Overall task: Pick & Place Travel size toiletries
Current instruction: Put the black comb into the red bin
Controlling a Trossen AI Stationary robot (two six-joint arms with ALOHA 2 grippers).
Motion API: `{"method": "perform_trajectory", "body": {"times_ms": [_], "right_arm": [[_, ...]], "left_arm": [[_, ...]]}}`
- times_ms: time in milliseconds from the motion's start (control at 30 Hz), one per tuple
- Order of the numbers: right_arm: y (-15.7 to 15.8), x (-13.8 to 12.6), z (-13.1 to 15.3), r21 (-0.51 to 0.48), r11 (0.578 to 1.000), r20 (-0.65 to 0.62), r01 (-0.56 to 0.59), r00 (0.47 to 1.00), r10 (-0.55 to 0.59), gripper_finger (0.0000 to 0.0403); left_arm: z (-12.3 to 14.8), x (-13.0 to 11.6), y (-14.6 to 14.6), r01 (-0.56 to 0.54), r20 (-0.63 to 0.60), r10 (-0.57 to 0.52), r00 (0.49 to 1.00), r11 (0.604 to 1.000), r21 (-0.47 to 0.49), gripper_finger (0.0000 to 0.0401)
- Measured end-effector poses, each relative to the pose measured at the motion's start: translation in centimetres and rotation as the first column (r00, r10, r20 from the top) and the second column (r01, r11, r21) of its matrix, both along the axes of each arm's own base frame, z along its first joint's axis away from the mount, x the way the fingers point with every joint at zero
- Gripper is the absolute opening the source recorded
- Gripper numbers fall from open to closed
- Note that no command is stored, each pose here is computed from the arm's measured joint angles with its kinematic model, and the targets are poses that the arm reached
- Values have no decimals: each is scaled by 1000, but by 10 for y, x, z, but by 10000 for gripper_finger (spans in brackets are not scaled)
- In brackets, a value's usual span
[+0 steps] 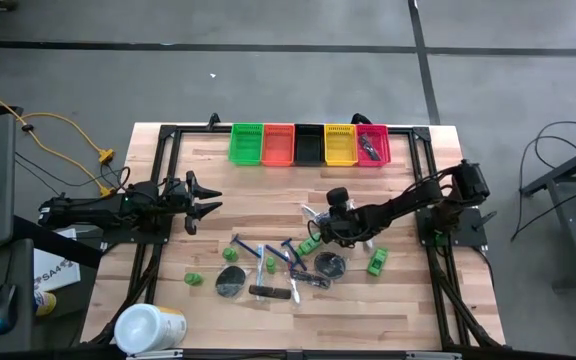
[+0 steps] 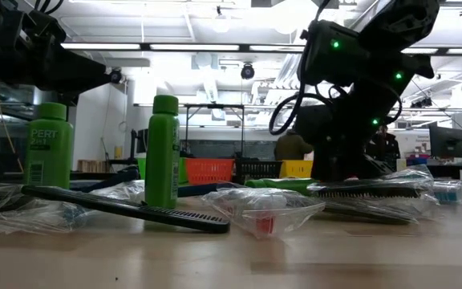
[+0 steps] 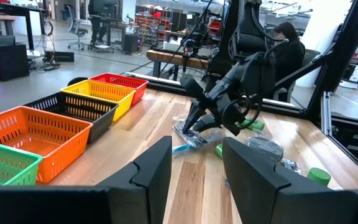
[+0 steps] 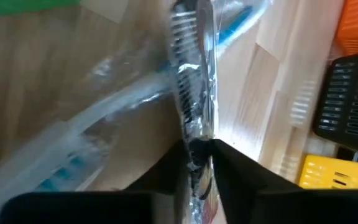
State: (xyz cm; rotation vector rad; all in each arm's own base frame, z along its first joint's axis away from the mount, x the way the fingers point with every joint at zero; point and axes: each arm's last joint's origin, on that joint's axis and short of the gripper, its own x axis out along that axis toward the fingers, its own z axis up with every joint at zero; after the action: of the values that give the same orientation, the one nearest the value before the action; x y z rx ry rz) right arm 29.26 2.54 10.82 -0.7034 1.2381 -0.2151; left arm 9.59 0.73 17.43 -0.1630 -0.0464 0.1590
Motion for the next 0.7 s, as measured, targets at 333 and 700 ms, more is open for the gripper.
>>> {"method": "perform_trajectory", "body": {"times_ms": [333,700], "right_arm": [[-4,4,12,-7,1000,35,16,999,-16,11],[-48,7,76,-81,967,107,243,966,-234,9]], "left_arm": [[0,0,0,0,0,0,1000,1000,0,143],[0,0,0,1,0,-1,1000,1000,0,143]]}}
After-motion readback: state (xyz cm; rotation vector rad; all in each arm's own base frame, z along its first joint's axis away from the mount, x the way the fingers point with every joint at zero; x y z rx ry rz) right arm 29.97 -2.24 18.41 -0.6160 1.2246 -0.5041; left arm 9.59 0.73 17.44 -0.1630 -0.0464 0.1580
